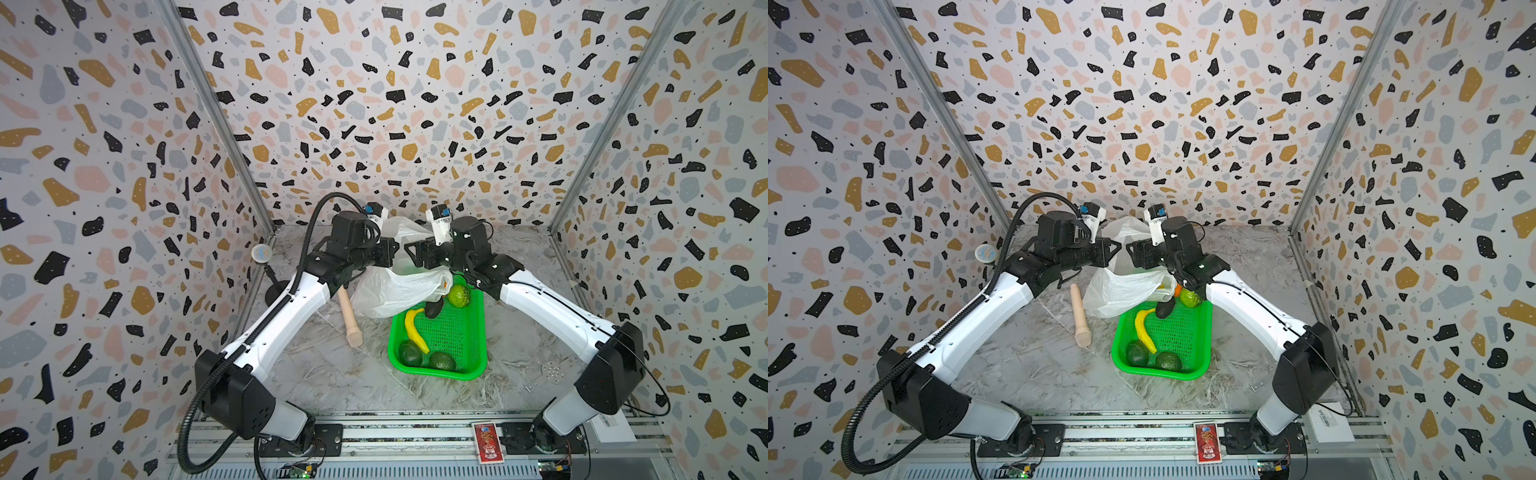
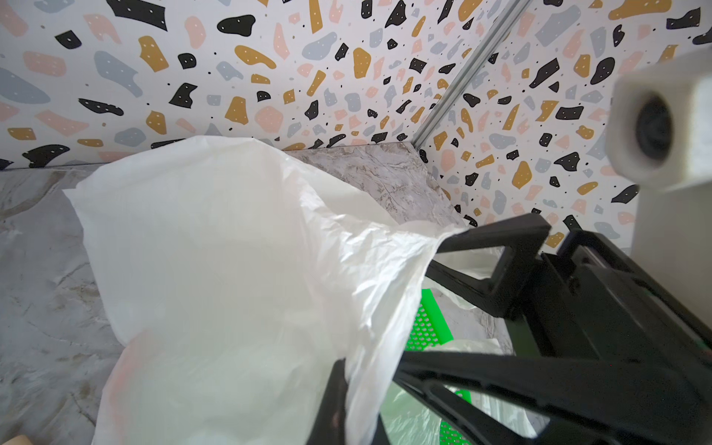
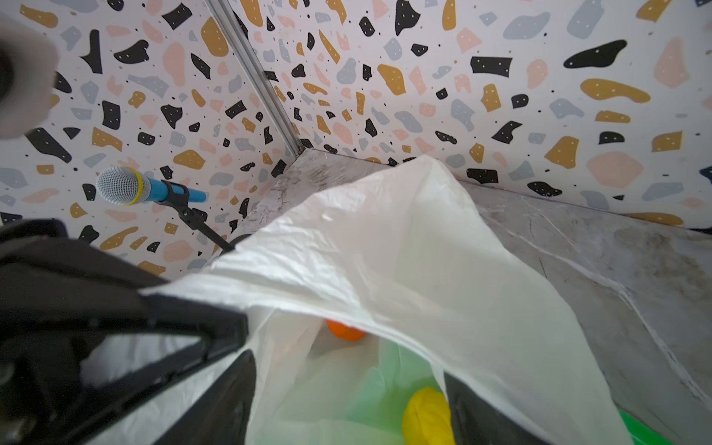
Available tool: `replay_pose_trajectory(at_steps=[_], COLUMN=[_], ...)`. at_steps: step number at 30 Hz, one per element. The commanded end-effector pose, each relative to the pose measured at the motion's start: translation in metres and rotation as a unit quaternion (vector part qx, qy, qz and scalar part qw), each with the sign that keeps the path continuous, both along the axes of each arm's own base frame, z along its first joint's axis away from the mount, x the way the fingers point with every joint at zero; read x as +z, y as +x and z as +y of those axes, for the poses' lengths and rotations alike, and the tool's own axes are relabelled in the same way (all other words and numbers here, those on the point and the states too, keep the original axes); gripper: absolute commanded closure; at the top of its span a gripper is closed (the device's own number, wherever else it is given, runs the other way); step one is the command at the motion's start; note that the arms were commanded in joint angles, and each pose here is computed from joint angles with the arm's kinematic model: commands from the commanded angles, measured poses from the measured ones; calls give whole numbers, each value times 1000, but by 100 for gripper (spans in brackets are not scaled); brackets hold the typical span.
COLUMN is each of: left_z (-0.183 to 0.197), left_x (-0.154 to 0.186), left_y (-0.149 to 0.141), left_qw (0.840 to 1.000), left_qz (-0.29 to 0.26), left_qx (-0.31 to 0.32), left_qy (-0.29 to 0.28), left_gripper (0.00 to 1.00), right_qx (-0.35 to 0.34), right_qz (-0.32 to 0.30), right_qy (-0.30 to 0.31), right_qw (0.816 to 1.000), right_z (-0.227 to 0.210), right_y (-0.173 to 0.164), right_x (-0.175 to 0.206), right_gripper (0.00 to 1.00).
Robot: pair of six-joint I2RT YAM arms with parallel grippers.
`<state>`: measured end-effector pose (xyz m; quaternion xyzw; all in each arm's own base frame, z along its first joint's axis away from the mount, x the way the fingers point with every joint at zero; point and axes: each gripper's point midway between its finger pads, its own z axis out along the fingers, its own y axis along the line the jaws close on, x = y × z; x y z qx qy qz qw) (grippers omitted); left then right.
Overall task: Place the fruits into the plastic bag
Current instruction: Place the fruit in the plastic bag, then shake the plastic bag at the top-center of the table.
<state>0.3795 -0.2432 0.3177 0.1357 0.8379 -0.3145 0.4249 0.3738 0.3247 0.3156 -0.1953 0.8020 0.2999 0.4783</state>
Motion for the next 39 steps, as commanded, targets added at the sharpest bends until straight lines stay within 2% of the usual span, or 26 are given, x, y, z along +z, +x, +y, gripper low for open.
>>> replay_pose_trajectory(at_steps=[1, 5, 11, 13, 18, 22, 32, 37, 39], left_z=[-3, -2, -2, -3, -4, -3, -3, -3, -3], left_x=[19, 17, 15, 15, 15, 15, 14, 15, 16], left_y=[-1, 1, 1, 2, 3, 2, 1, 2, 2], left_qw=[1000, 1000, 1000, 1000, 1000, 1000, 1000, 1000, 1000], left_qz=[-25, -24, -22, -21, -20, -20, -19, -20, -21], left_qx=[-8, -5, -5, -5, -5, -5, -5, -6, -5], left_qy=[-9, -6, -5, -5, -6, -5, -5, -6, -6], left_gripper=[100, 100, 100, 100, 100, 100, 100, 100, 100], right_qx=[-16, -46, -114, -115, -35, -3, 15, -1, 0], right_qz=[-27, -32, -12, -9, 33, 68, 86, 89, 88], right_qy=[-5, -7, 35, 49, 57, 93, 116, 128, 134], right_qw=[999, 998, 993, 992, 997, 993, 989, 988, 987], right_z=[-25, -60, -120, -128, -109, -98, -77, -74, -71], right_y=[-20, -40, -59, -65, -80, -84, -62, -43, -36], right_x=[17, 10, -8, -16, -45, -66, -73, -81, -79], right_gripper=[23, 24, 24, 25, 26, 28, 31, 37, 45])
